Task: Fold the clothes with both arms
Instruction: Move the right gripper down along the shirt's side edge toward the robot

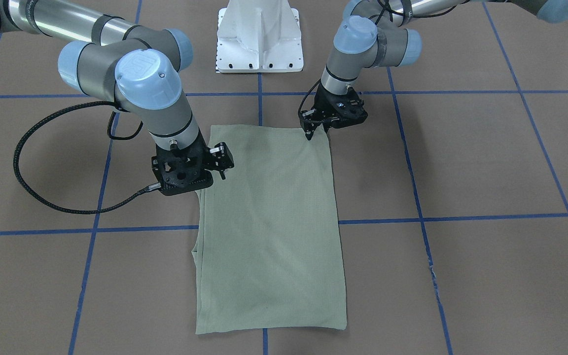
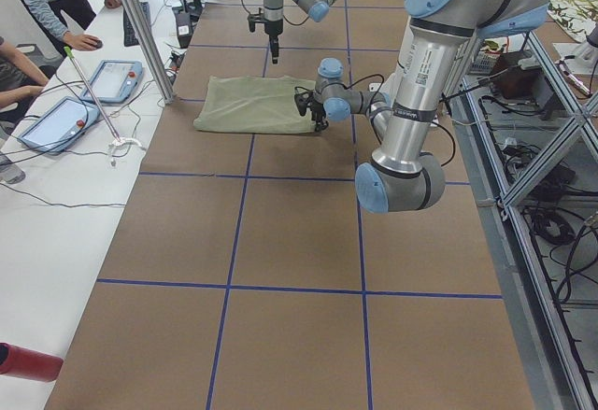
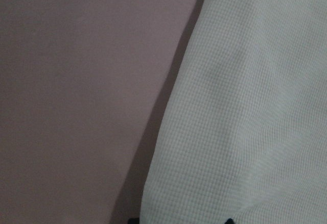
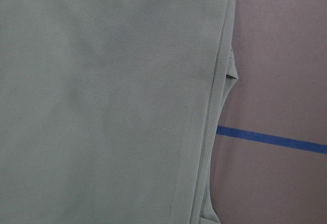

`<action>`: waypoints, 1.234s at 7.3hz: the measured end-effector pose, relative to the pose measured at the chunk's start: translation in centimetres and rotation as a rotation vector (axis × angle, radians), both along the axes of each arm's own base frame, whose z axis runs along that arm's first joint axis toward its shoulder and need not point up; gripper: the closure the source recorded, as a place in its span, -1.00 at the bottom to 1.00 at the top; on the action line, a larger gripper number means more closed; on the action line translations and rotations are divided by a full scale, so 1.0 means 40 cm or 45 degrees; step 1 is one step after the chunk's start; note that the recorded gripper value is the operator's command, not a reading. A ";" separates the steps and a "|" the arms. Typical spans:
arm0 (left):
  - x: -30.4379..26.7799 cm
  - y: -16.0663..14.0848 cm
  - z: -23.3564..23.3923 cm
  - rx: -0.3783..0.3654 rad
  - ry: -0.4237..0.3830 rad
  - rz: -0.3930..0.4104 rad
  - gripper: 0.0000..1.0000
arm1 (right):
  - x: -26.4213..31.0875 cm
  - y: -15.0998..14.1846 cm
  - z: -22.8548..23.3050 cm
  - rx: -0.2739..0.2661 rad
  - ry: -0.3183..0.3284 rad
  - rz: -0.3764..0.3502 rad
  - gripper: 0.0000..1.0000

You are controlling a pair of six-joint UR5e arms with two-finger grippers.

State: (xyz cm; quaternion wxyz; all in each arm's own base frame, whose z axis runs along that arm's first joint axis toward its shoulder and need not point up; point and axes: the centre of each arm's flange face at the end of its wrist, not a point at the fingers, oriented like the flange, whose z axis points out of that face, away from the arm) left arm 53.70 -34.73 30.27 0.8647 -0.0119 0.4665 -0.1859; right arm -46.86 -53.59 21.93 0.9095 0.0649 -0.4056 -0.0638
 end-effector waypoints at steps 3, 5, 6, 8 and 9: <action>-0.009 0.002 -0.019 0.007 0.021 -0.003 1.00 | 0.002 0.002 0.008 -0.009 0.002 0.004 -1.00; -0.019 0.011 -0.053 0.019 0.055 0.004 1.00 | -0.019 0.092 0.028 -0.101 -0.019 0.034 -1.00; -0.024 0.016 -0.072 0.025 0.072 0.008 1.00 | -0.033 0.178 0.031 -0.190 -0.044 0.071 -1.00; -0.032 0.022 -0.089 0.031 0.087 0.013 1.00 | -0.084 0.338 0.045 -0.441 -0.051 0.230 -1.00; -0.033 0.023 -0.090 0.031 0.087 0.015 1.00 | -0.122 0.400 0.058 -0.567 -0.033 0.343 -1.00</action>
